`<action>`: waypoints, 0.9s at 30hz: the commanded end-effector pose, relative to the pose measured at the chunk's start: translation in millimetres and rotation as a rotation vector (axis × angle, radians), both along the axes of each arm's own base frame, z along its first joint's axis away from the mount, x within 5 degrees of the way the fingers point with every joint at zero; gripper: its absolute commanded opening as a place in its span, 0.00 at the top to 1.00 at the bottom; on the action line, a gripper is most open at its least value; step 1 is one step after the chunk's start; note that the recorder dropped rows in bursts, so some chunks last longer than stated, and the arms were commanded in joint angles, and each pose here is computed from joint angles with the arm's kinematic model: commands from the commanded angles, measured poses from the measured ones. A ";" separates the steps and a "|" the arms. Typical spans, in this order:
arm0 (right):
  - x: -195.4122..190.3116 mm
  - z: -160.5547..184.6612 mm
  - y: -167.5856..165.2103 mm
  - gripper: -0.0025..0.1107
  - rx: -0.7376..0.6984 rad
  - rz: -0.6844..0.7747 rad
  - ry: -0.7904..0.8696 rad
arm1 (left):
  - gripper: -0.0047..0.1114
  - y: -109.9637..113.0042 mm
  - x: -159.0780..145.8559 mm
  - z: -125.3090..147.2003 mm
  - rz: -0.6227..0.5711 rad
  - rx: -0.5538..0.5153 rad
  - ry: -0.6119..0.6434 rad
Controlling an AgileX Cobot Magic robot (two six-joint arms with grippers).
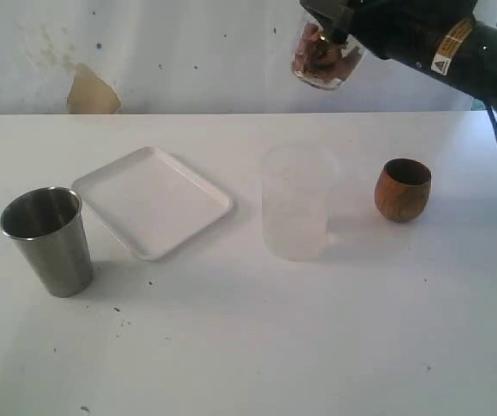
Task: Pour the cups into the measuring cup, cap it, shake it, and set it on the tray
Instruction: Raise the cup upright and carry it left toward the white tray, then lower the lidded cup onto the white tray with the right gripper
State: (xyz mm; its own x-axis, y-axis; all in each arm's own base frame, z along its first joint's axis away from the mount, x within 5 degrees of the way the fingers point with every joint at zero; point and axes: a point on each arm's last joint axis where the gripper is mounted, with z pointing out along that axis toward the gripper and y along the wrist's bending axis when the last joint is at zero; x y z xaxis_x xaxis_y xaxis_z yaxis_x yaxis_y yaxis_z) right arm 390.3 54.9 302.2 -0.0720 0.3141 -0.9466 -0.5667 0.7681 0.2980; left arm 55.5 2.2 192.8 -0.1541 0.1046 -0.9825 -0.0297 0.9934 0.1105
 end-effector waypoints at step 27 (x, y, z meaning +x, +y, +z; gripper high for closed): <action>-3.6 -98.1 204.5 0.98 -0.258 0.406 0.033 | 0.96 -0.1 0.0 -0.8 -0.001 -0.001 -0.005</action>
